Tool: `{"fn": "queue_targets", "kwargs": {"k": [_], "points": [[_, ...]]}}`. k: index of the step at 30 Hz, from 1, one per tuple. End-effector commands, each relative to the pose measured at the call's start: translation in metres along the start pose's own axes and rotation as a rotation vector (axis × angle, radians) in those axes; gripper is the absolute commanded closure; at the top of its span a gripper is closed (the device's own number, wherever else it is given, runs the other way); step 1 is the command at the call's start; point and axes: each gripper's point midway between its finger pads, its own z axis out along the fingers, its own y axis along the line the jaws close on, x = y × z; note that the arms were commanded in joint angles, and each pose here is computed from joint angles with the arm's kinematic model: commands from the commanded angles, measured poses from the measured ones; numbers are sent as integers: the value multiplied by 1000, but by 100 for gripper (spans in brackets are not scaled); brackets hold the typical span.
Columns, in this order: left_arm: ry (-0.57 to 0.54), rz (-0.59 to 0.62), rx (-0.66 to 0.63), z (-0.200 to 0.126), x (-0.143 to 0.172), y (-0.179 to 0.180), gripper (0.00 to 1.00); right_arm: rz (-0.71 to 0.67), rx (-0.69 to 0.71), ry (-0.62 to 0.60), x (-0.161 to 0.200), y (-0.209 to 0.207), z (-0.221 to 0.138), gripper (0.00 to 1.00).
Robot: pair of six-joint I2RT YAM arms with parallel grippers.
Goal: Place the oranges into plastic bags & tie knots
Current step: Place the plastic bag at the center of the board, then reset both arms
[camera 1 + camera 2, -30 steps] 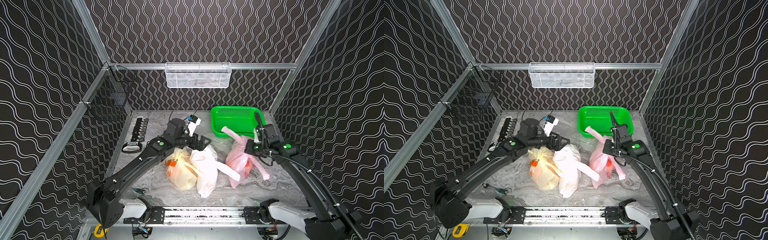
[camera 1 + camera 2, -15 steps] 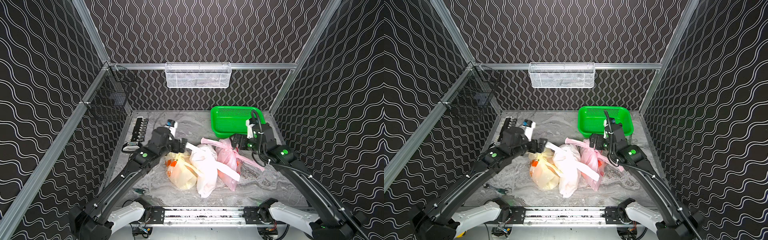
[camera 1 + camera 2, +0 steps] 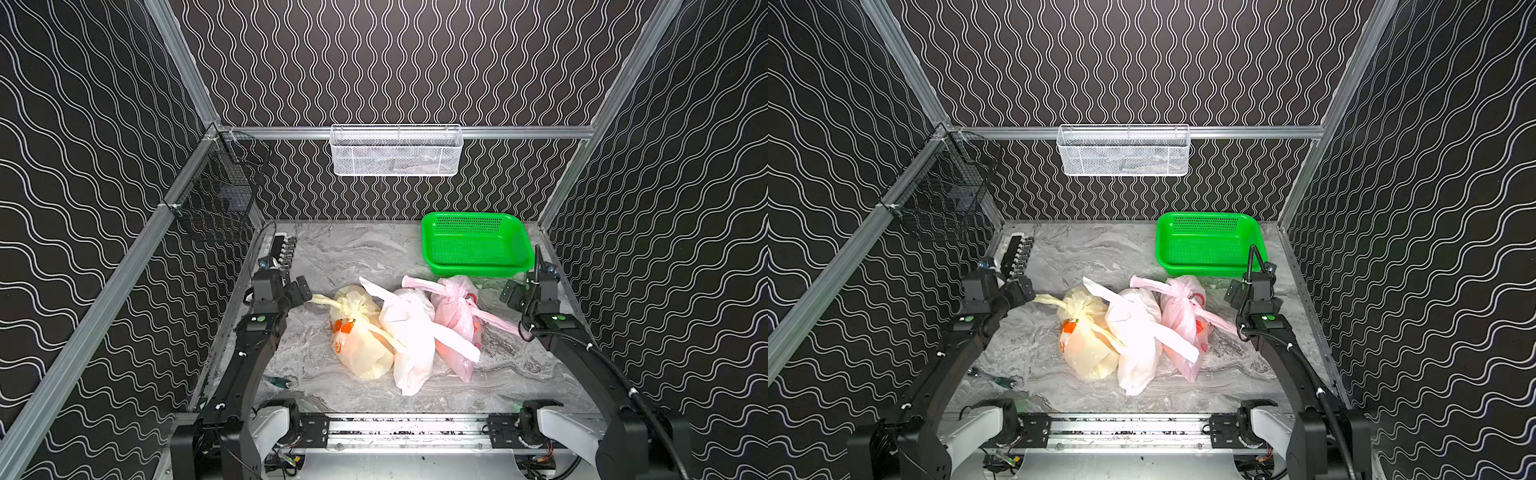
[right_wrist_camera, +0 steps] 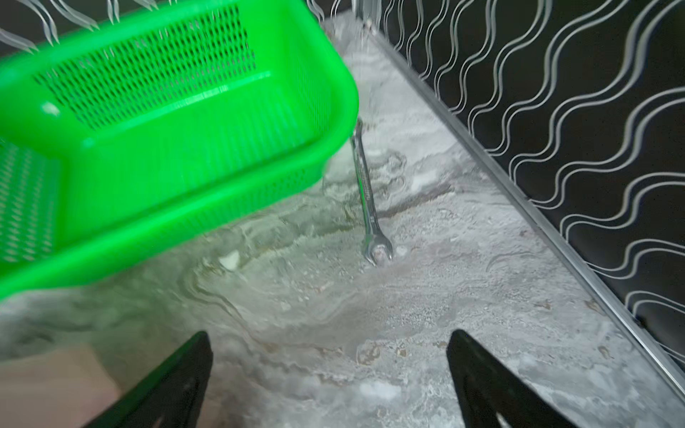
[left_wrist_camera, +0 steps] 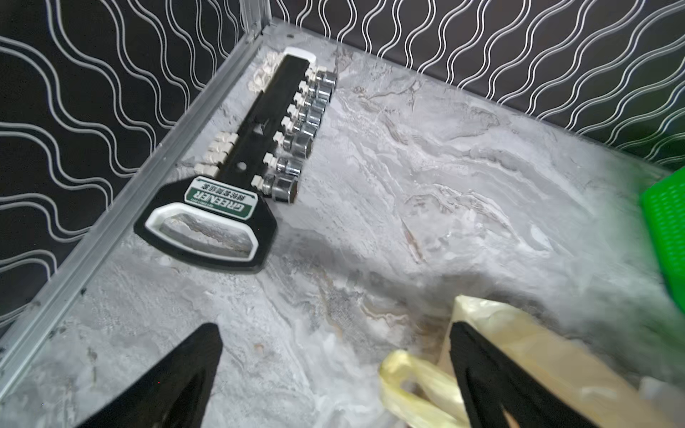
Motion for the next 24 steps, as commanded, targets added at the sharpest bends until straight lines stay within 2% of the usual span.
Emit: {"fn": "queue_targets", "kwargs": {"k": [1,6,11,13,15,17,20,24], "points": [[-178,44,-46,-2,-23,10,1,-52,-63,-88,-15,15,15,0],[-281,154,-1,2,-2,8,1,-123,-49,-47,3,20,47,0],[-280,208,28,24,27,2,1,-151,-66,-73,13,25,66,0],[-333,187,74,28,36,-2,1,-154,-74,-83,13,28,69,0],[-338,224,155,34,40,-16,1,-172,-113,-87,15,34,72,0],[-333,294,236,40,40,-33,1,-183,-167,-141,12,40,71,0],[-378,326,263,47,38,-40,1,-191,-220,-207,-1,49,69,0],[-381,301,295,73,50,-40,1,-200,-252,-280,-10,51,71,0]]}}
